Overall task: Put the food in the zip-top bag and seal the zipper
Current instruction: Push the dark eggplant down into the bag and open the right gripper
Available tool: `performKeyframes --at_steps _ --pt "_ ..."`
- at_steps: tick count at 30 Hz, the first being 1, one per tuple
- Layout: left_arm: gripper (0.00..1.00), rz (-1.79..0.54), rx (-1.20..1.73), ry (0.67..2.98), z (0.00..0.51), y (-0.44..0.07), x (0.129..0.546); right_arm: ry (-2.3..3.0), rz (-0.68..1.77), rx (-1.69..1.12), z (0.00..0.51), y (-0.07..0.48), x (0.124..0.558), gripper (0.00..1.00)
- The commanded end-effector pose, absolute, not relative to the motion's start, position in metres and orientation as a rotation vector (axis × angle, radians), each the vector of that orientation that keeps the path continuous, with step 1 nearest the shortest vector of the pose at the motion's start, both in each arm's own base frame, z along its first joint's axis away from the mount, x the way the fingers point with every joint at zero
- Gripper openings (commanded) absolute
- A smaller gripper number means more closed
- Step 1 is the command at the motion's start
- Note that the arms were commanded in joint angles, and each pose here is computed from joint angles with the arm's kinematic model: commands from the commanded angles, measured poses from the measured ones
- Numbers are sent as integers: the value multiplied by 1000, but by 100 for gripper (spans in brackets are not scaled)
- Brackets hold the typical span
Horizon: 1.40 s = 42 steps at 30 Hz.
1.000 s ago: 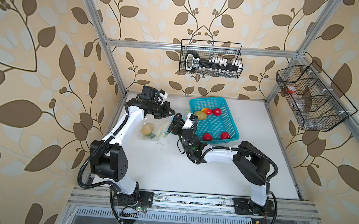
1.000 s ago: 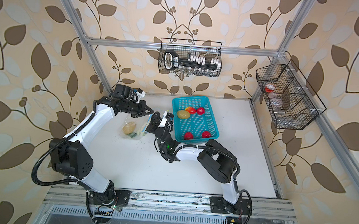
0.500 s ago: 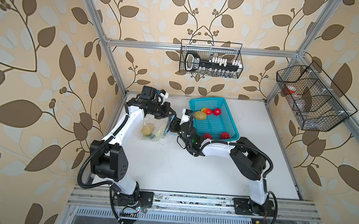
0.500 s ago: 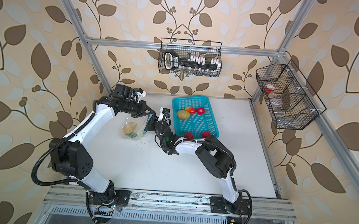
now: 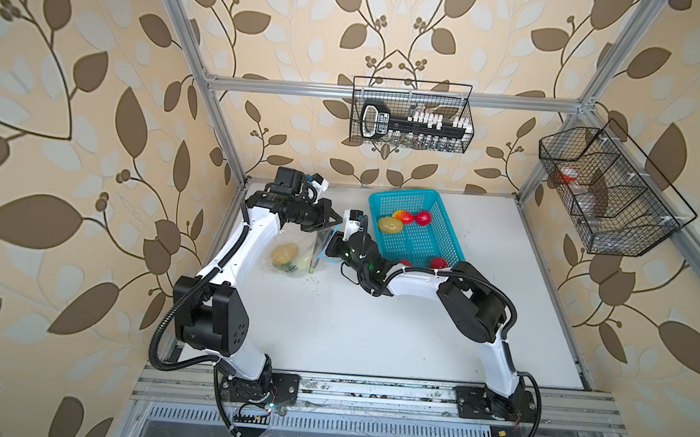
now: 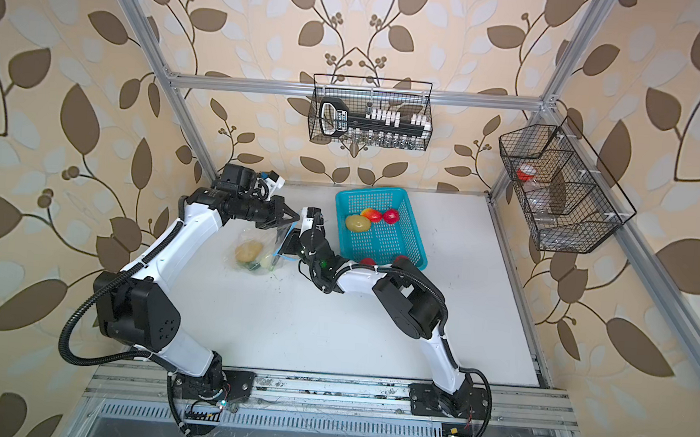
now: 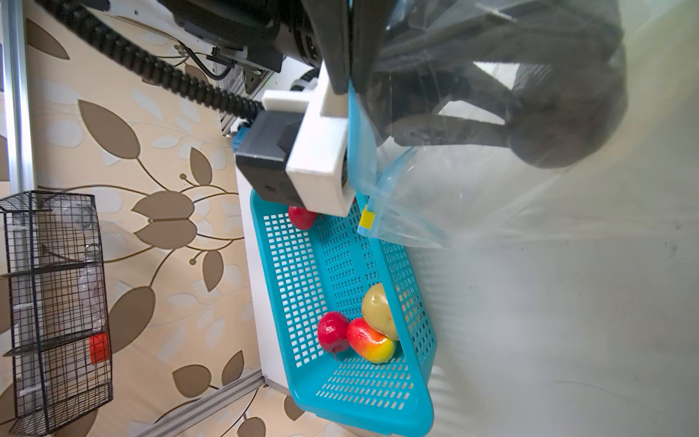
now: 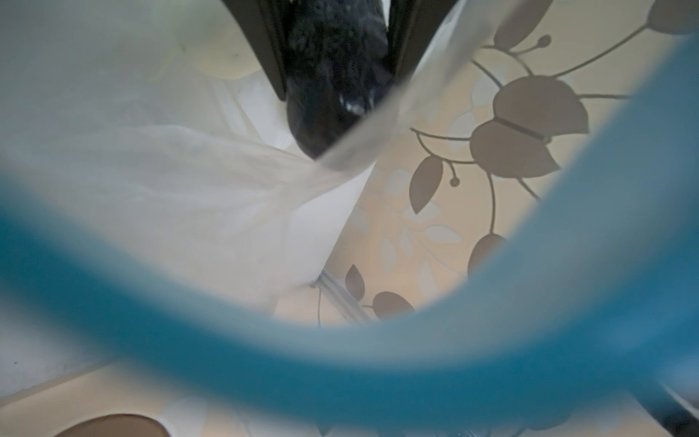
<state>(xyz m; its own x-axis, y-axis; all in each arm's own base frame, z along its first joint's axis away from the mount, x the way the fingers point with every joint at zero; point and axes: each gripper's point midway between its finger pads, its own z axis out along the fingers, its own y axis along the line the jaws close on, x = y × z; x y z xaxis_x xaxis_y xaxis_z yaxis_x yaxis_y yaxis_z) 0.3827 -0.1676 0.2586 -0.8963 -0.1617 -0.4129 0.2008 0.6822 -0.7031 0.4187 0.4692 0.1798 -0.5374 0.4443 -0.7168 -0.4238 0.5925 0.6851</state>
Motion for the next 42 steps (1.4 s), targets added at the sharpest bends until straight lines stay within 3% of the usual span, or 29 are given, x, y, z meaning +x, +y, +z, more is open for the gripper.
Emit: performKeyframes --at_steps 1,7,11,18,19,42 --pt "0 -1115 123 2359 290 -170 375 1861 1137 -9 175 477 417 14" --pt "0 -1103 122 2358 289 -169 375 1880 1168 -17 178 476 416 20" --pt "0 -1095 118 2361 288 -168 377 1926 1144 -4 172 471 418 33" --pt "0 -1088 109 2371 284 -167 377 1944 1112 24 174 459 418 44" --pt "0 -1086 111 2373 283 -167 377 1943 1110 29 177 458 418 50" --pt "0 -941 114 2373 270 -153 381 2049 921 43 211 434 418 56"
